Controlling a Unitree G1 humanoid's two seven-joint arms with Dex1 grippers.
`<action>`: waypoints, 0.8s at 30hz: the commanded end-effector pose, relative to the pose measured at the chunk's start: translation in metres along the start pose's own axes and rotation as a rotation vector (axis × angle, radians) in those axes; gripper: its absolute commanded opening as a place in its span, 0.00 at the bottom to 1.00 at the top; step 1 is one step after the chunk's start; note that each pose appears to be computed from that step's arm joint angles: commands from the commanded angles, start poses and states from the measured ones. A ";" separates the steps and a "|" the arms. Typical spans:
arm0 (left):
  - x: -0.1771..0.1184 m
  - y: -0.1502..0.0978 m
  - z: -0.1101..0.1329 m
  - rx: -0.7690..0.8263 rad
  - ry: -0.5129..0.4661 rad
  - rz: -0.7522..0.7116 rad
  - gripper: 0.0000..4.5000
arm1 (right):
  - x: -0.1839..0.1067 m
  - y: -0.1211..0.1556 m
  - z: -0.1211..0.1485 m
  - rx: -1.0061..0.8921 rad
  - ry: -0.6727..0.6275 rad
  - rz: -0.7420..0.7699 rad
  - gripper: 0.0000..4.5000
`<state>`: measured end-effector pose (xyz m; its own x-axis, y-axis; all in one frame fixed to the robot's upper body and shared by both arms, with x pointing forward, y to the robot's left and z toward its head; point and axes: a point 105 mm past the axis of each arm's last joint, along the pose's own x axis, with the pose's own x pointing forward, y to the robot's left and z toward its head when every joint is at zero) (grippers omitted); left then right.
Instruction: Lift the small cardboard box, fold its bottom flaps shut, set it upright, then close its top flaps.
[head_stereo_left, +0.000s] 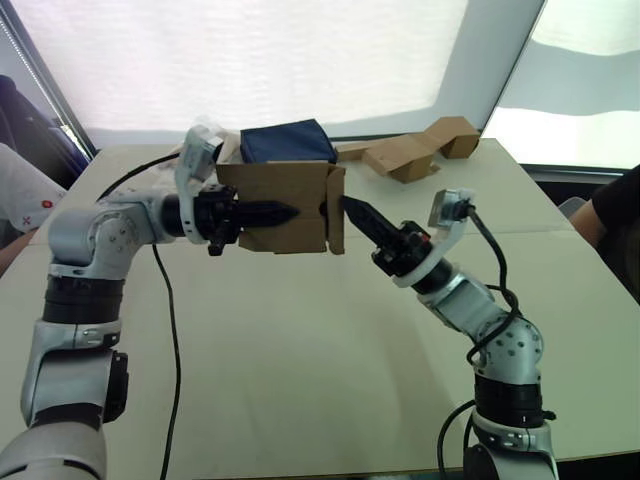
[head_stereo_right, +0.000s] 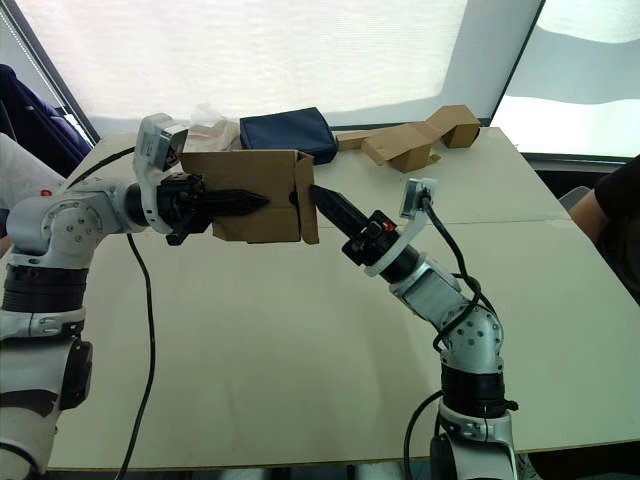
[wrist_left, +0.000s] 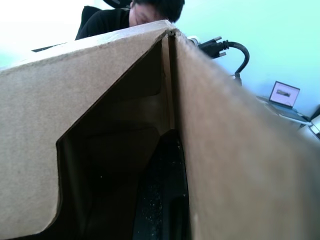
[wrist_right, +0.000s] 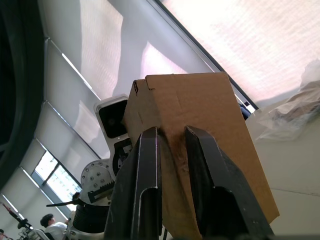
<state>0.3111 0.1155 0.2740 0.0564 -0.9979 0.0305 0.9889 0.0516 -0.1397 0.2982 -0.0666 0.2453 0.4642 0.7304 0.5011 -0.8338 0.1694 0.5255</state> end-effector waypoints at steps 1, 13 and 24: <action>0.001 -0.005 0.007 0.049 -0.003 -0.009 0.00 | 0.003 0.006 0.003 -0.018 -0.020 0.020 0.18; 0.000 -0.003 0.009 0.052 -0.015 0.006 0.00 | 0.002 -0.007 0.004 -0.045 -0.042 -0.034 0.18; 0.005 0.000 0.003 0.060 -0.006 0.012 0.00 | 0.010 0.007 -0.003 0.019 -0.044 0.031 0.18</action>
<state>0.3153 0.1131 0.2706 0.0831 -0.9960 0.0330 0.9883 0.0781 -0.1311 0.3056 -0.0624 0.2398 0.5014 0.7002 0.5083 -0.8130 0.1803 0.5536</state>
